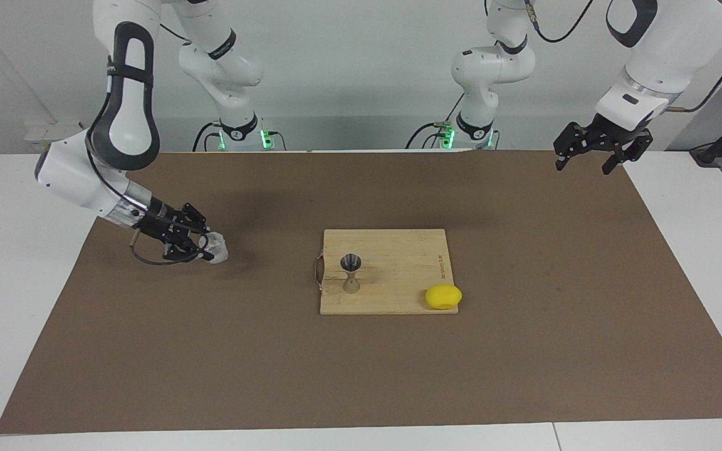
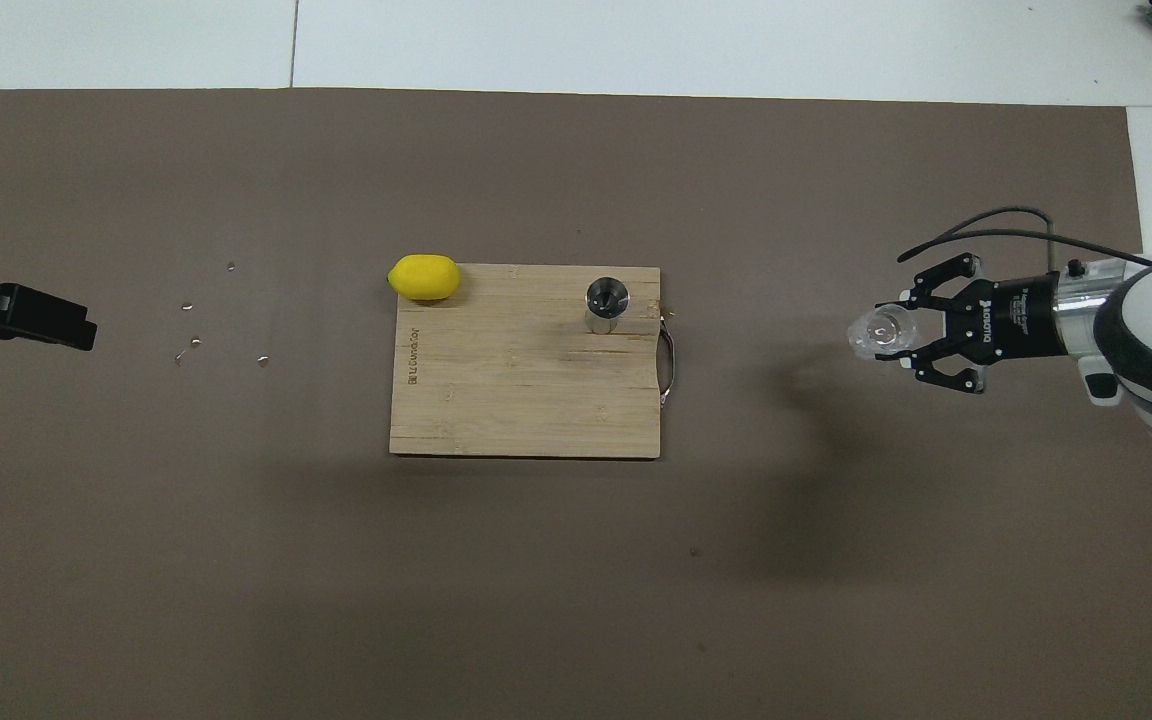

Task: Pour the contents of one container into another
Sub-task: 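Lift the glass cup with the right gripper above the metal cup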

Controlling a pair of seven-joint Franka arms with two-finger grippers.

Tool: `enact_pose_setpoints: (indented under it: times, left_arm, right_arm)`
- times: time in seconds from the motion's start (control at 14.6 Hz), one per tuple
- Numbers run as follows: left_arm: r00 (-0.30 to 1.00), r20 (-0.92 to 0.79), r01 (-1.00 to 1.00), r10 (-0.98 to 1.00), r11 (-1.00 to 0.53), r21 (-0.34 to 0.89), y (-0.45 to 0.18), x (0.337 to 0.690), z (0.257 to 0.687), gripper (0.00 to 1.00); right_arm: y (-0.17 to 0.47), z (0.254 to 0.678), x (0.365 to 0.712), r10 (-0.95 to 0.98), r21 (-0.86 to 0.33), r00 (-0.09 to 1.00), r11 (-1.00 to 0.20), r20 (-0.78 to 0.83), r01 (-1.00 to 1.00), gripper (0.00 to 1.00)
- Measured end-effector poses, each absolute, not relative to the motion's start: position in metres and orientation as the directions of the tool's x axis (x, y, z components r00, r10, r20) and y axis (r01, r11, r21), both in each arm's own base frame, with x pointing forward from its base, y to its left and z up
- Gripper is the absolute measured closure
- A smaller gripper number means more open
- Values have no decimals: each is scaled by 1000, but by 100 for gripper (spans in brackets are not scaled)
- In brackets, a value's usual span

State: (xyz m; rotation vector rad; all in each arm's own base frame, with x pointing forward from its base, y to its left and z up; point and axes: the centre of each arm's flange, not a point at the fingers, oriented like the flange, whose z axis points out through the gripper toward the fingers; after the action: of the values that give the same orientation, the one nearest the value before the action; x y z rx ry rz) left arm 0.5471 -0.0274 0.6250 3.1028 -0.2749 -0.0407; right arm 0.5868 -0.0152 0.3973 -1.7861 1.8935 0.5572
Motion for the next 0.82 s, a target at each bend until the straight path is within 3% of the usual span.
enact_pose_setpoints:
  times: [0.34, 0.82]
  left_arm:
    - [984, -24, -175, -176, -984, 29, -27, 547, 625, 0]
    - [984, -24, -175, -176, -984, 29, -27, 547, 625, 0]
  right_arm:
    - [79, 430, 612, -879, -40, -96, 129, -467, -991, 49]
    - [186, 450, 625, -945, -90, -95, 129, -312, -988, 49]
